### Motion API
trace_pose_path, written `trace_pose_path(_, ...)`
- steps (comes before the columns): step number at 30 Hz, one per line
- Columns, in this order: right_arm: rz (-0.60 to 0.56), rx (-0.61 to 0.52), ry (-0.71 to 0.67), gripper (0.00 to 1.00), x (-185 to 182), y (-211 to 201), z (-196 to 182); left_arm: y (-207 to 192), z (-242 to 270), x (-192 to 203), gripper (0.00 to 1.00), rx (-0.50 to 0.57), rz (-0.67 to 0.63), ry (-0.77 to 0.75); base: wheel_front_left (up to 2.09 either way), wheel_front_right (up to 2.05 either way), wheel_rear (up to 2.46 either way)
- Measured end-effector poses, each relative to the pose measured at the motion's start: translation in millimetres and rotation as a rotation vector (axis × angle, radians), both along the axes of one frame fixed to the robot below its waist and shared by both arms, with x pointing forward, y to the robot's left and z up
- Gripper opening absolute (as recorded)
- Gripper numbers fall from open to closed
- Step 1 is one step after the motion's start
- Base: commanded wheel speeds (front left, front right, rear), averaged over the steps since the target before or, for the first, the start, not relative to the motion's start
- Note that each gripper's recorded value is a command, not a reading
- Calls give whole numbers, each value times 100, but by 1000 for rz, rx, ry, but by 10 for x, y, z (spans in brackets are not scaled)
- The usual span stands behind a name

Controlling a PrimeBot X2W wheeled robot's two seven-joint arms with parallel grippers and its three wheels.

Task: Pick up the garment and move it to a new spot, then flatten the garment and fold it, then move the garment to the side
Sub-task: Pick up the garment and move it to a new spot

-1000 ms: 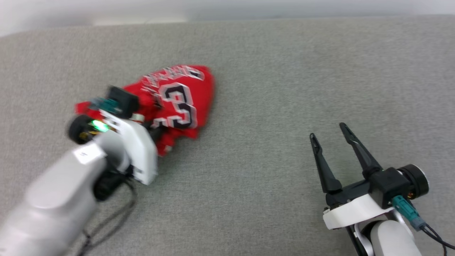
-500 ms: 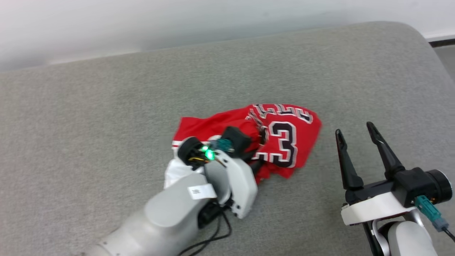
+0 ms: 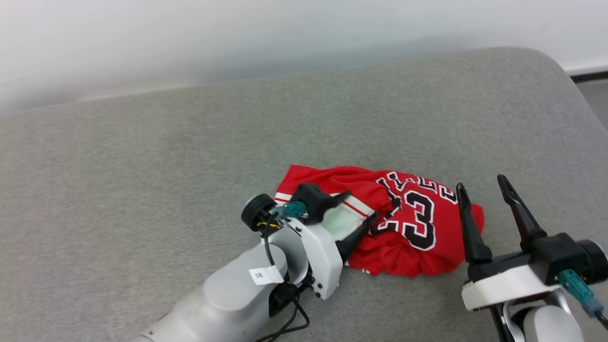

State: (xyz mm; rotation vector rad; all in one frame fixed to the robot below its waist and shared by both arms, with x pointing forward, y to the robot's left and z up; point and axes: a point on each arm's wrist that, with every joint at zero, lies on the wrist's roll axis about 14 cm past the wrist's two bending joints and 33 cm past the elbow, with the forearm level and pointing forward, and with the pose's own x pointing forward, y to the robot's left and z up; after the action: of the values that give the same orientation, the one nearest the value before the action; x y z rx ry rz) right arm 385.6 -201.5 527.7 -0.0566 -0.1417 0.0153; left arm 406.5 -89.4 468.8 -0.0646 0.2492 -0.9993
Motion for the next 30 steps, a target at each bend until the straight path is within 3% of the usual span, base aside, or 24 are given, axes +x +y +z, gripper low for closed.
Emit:
trace_pose_path(4,21,3,-3,100,-21,74,4,352,204,164,100,-27,124,-67,0,0,0)
trace_pose_path(10,72,-8,-33,100,-37,249,105,1240,563,379,100,-46,415,-177,0,0,0)
trace_pose_path(18,133,-18,-96,100,-105,459,309,2235,767,-60,100,-76,716,-283,0,0,0)
trace_pose_path(23,141,-12,-115,100,-153,482,369,2413,709,-387,100,-116,805,-273,0,0,0)
trace_pose_path(30,135,7,-94,100,-238,458,293,2360,917,-629,100,-196,829,-353,0,0,0)
